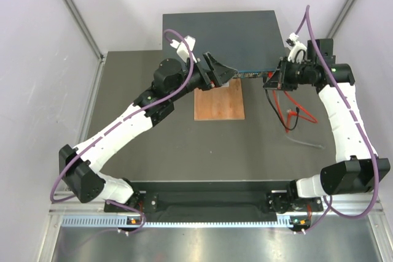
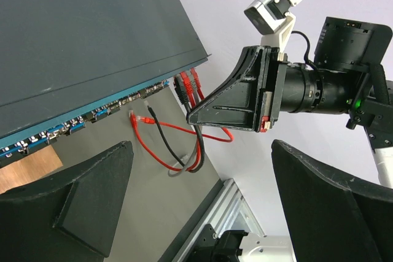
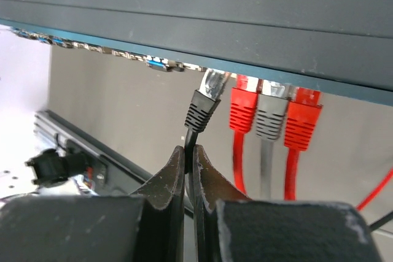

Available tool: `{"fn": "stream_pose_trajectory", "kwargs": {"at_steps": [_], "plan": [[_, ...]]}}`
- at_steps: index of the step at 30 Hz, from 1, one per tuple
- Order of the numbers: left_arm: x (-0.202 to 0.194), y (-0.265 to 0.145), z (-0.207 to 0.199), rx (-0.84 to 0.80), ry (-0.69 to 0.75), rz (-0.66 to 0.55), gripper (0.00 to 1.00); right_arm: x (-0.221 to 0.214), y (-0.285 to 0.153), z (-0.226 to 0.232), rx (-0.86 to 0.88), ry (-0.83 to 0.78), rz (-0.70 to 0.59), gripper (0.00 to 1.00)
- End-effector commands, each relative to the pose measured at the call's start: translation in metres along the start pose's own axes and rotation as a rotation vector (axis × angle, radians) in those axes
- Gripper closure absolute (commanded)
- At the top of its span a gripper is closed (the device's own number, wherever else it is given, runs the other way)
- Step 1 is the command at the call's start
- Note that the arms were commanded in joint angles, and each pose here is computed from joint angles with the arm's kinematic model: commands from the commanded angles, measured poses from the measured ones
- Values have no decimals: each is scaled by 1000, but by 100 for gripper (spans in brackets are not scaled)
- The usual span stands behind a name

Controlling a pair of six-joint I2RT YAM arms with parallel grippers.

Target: Insert the plug into the switch port

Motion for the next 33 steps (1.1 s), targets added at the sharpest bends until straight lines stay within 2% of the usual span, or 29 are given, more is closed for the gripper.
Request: {"fn": "stream_pose_trajectory", "kwargs": {"at_steps": [1, 15, 22, 30, 33], "plan": [[9, -1, -12, -71, 13, -40, 1, 28, -8, -2, -46, -144, -135, 100], [8, 0, -10, -67, 10, -39, 1, 33, -19, -8, -84, -223, -125, 100], [7, 2, -9, -69, 4, -35, 1, 35, -11, -13, -150, -241, -120, 100], [7, 3, -8, -65, 7, -34, 1, 49, -5, -7, -129, -233, -175, 100], [7, 2, -9, -62, 8, -37, 1, 61, -12, -1, -129, -239, -233, 100]]}}
Point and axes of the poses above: each gripper's point midway between its finger pads, its own y axis out along the fingers, its own z axis along the line the jaws close on, x = y × z, the point moved 10 cm from there along -y, back along the fingers, and after that the axes turned 5 degrees about -y, right-handed, at the moved point
